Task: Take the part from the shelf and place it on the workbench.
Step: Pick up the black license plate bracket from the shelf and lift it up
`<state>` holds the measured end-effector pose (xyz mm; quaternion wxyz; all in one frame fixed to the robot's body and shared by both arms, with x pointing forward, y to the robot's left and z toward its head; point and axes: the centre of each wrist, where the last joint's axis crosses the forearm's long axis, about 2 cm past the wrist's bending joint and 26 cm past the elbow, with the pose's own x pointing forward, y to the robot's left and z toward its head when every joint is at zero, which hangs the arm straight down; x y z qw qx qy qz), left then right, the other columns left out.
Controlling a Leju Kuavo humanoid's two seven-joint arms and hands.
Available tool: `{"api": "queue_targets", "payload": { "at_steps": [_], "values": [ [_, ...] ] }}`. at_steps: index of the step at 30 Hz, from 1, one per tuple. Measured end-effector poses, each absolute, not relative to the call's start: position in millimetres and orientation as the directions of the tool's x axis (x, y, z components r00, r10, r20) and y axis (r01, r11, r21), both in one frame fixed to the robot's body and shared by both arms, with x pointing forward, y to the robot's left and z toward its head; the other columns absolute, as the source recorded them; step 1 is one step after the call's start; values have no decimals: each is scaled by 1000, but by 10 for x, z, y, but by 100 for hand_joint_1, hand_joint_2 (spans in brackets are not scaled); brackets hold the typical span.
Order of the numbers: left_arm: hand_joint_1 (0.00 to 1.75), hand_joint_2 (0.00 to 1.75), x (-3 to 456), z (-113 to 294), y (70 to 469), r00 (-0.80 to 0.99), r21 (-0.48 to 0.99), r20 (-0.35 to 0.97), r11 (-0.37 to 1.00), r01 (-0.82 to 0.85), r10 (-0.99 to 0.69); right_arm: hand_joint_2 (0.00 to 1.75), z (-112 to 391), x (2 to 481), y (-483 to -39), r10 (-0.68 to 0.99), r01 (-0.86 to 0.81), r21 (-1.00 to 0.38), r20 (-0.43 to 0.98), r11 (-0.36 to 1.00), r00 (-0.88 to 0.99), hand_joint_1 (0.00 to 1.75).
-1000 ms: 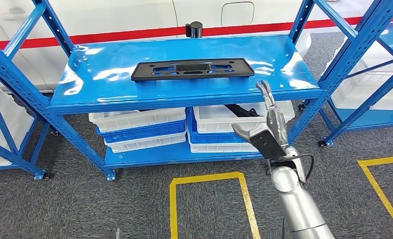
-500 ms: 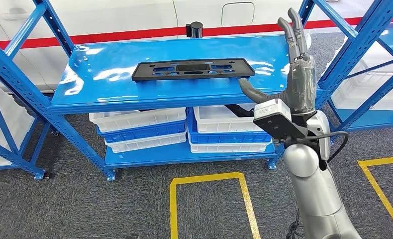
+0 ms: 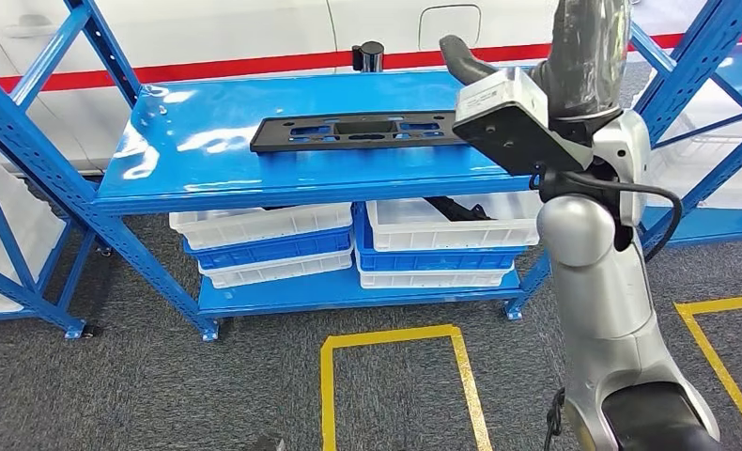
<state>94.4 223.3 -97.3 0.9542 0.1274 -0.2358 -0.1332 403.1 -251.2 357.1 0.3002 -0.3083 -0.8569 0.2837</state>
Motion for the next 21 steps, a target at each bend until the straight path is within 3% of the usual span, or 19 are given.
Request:
{"api": "queue_targets", "payload": {
  "at_steps": [21],
  "values": [
    [0,0,1001,-957,2188,834,271,439,934,232,-334,175,3359,4120,-2413,735,265,-761,376,592,-565,0]
  ]
}}
